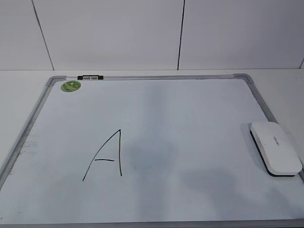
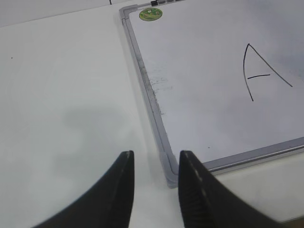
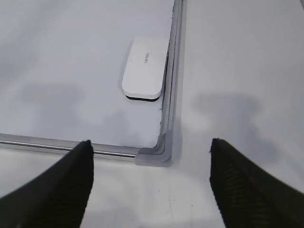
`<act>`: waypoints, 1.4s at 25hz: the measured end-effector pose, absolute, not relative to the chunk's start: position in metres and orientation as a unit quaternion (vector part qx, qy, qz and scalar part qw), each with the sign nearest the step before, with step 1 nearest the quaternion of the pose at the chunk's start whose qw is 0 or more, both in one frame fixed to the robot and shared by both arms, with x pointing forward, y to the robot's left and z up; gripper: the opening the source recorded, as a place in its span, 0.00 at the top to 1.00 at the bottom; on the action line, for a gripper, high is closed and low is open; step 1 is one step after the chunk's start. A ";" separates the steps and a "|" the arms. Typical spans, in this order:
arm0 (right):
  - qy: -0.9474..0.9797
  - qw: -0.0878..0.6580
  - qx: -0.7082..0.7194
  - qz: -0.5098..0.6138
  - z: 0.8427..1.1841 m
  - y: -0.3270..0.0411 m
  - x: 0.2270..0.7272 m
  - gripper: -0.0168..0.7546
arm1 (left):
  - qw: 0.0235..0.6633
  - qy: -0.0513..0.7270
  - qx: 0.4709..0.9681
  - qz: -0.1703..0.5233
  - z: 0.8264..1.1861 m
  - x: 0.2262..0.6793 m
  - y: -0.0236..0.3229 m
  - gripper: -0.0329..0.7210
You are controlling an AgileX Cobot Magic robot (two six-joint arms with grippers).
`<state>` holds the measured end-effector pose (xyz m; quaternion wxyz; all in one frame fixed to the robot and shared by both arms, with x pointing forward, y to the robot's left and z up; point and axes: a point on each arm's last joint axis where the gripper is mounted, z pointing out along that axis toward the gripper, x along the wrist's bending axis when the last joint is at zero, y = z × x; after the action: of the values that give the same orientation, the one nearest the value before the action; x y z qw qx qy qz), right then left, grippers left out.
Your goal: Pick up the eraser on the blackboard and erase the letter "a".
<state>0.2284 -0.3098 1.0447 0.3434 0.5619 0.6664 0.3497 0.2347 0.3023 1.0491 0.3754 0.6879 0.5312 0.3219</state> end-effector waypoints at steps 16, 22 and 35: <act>0.666 0.344 0.561 0.351 1.045 -0.310 0.228 0.23 | 0.378 0.530 0.687 0.324 1.049 0.234 0.302 0.64; 0.660 0.348 0.569 0.347 1.045 -0.310 0.228 0.23 | 0.375 0.535 0.683 0.326 1.049 0.234 0.302 0.64; 0.620 0.372 0.612 0.322 1.045 -0.308 0.227 0.23 | 0.353 0.579 0.646 0.351 1.049 0.233 0.302 0.64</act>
<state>0.2271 -0.3080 1.0450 0.3717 0.6115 0.6197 0.3222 0.2334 0.3017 1.0490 0.3529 0.6459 0.5791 0.3506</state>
